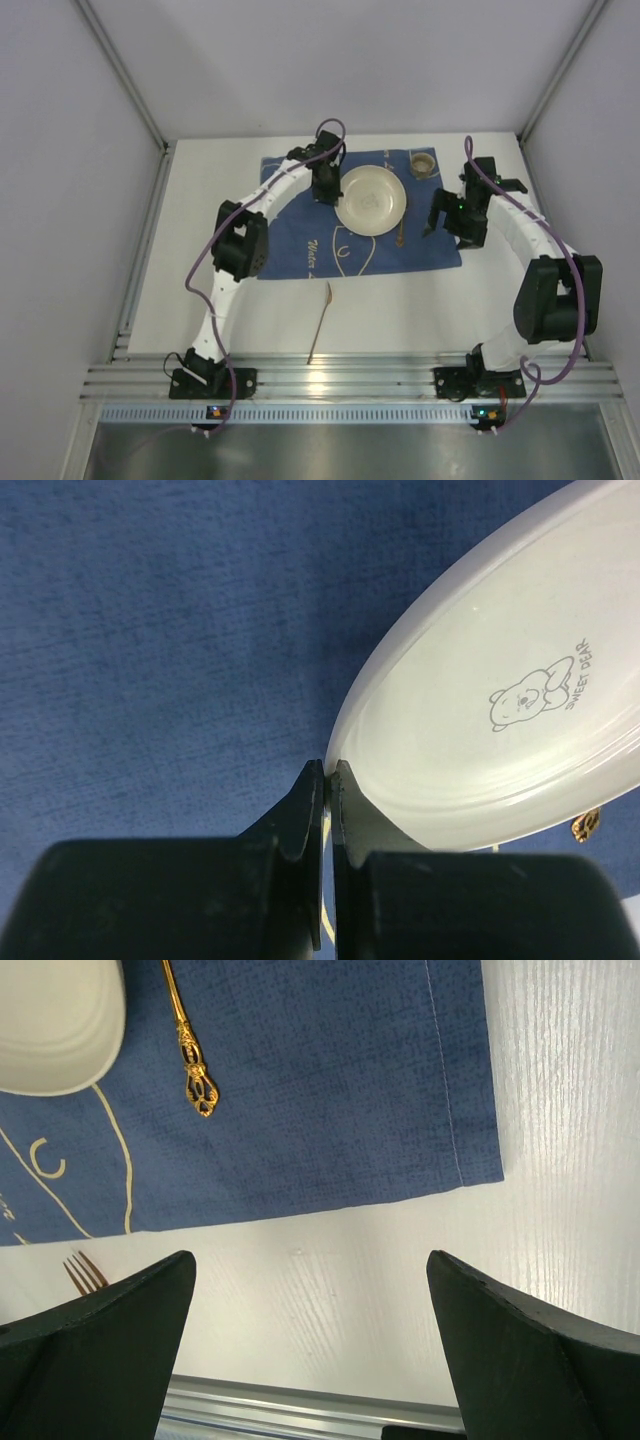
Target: Set the dinner table for one person
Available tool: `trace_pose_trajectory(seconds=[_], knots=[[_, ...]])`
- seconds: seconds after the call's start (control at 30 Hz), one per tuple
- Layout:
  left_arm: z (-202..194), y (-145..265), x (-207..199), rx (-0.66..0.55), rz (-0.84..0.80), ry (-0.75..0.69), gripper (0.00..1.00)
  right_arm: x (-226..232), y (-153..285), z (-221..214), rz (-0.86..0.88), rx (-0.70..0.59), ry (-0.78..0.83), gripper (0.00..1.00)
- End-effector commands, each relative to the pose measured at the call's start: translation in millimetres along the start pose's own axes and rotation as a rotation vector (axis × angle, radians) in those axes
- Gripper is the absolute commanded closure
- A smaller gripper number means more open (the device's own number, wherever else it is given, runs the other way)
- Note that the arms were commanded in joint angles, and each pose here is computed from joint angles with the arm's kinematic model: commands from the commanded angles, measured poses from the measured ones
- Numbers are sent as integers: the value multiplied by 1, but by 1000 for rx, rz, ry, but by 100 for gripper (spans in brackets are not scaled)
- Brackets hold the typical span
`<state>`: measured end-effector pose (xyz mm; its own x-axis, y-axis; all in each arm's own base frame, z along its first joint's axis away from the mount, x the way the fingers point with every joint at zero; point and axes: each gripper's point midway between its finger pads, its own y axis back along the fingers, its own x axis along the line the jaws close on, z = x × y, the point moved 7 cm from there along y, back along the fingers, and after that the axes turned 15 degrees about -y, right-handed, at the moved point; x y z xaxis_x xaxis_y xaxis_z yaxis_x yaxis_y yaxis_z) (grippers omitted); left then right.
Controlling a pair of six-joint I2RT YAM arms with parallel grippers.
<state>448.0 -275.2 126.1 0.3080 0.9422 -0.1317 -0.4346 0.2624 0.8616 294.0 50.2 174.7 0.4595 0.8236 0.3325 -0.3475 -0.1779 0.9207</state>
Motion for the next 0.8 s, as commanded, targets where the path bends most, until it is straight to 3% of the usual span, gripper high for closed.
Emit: trace_pose_trajectory(seconds=[0.0,0.4,0.5,0.53,0.63,0.67,0.77], knots=[[14,16,28,-52,105,14,100,3,11,6,24,-43,-6,0],[-36,23,43,155,124,56,100,6,6,13,15,-33,-2,0],[-46,18,44,187,128,70,87,8,6,14,21,-30,-2,0],[-48,17,44,199,128,73,73,8,7,15,22,-33,2,0],[-47,27,41,201,113,89,46,8,9,16,20,-40,13,0],[-49,29,41,203,111,94,33,8,9,16,17,-38,14,0],[-41,52,38,159,103,92,25,6,8,14,15,-35,18,0]])
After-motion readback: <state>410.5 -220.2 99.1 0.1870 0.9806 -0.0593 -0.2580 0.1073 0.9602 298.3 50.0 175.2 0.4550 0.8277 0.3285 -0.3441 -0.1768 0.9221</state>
